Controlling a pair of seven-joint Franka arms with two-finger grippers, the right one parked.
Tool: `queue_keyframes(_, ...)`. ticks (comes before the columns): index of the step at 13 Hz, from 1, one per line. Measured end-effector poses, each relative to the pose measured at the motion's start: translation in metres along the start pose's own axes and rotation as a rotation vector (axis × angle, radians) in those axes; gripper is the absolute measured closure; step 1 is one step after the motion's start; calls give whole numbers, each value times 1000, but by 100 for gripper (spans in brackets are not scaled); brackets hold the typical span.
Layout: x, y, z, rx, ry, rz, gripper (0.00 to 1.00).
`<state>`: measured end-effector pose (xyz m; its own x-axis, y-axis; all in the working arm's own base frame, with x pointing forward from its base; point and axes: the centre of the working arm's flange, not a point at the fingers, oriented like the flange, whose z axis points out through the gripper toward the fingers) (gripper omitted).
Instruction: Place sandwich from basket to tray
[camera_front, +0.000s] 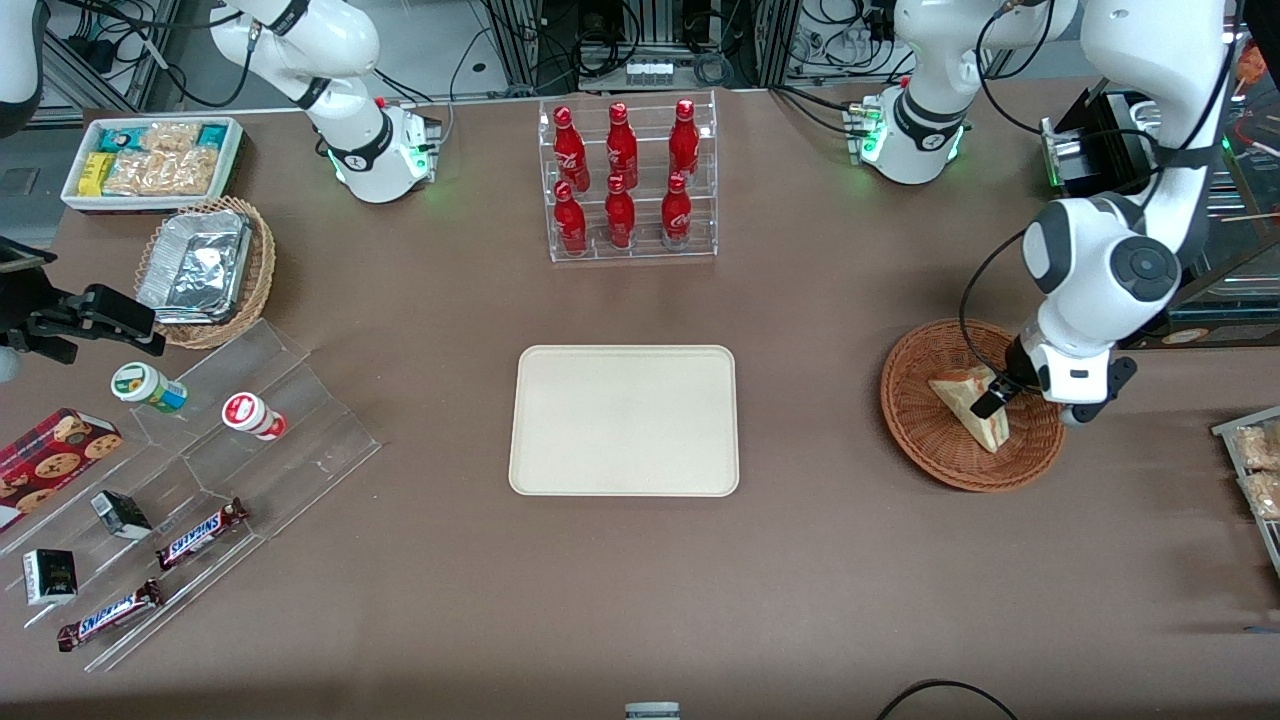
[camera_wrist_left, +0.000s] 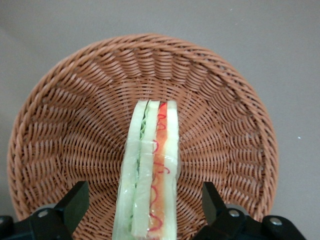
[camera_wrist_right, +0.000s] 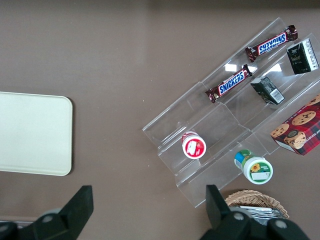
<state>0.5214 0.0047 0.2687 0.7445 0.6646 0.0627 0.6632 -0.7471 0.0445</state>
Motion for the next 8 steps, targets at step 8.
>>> queue_keyframes(8,-10,-2,12,3,-4,-6,26)
